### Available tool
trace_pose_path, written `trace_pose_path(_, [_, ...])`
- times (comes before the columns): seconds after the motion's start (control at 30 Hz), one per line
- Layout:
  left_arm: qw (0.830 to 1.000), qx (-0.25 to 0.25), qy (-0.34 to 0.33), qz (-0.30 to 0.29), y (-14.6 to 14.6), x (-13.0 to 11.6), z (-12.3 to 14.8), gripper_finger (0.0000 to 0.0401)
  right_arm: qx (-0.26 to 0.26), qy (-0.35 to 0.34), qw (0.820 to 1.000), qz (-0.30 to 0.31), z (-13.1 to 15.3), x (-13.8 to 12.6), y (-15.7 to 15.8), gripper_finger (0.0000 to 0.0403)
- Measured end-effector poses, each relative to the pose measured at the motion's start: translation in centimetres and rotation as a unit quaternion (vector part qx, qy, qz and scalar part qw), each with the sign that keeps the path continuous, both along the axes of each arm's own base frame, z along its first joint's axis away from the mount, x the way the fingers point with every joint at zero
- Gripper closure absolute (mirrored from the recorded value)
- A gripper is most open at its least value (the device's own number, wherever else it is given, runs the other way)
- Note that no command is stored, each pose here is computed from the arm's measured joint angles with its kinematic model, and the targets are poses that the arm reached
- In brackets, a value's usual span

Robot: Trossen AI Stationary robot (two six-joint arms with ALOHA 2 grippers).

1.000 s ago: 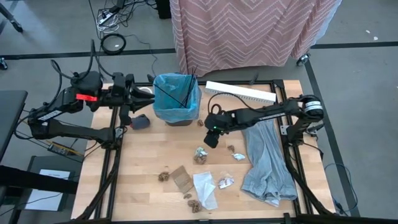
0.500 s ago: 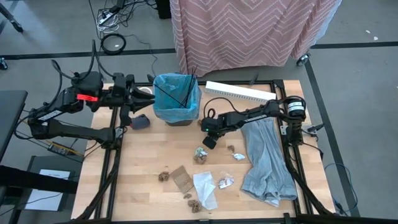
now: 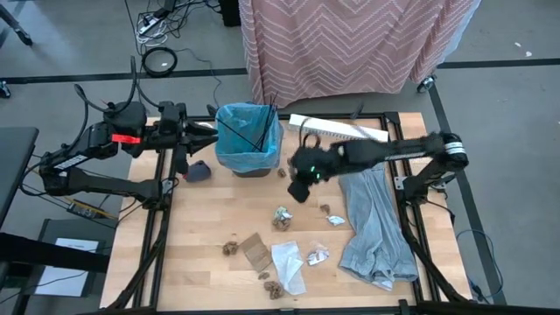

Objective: Place trash/remove bag and relplace
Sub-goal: Put the brown napkin into the black trash bin

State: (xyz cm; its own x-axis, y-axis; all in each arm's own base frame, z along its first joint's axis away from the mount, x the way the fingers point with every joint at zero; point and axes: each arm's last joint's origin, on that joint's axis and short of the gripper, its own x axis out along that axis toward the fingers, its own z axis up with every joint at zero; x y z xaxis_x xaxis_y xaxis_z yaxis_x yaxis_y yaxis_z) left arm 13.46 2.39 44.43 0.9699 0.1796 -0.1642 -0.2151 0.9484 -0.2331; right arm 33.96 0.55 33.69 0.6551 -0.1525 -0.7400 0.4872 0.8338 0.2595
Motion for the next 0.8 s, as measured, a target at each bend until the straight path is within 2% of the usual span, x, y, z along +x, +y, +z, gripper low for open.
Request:
trace_pose_path(0.17, [1.000,0.002,0.011,0.022,0.1,0.0,-0.2,0.0295,-0.089,-0.110,0.990,-0.024,7.0,0.8,-2.5,0.0403])
trace_pose_path(0.3, [1.000,0.002,0.012,0.023,0.1,0.0,-0.2,0.0295,-0.139,-0.140,0.980,-0.039,9.6,2.5,-6.1,0.0403])
trace_pose_path(0.47, [1.000,0.001,0.014,0.023,0.1,0.0,-0.3,0.0295,-0.147,-0.130,0.981,-0.009,8.7,6.1,-10.1,0.0403])
trace_pose_path(0.6, [0.999,-0.007,0.022,0.024,0.1,0.0,-0.4,0.0295,-0.162,-0.086,0.982,0.034,6.9,7.9,-11.4,0.0393])
trace_pose_path(0.7, [0.999,-0.016,0.027,0.025,0.1,0.0,-0.6,0.0295,-0.182,-0.033,0.980,0.072,5.3,8.5,-11.7,0.0358])
trace_pose_path(0.8, [0.999,-0.020,0.034,0.024,0.1,-0.1,-0.7,0.0295,-0.197,0.000,0.975,0.106,4.4,8.7,-11.4,0.0302])
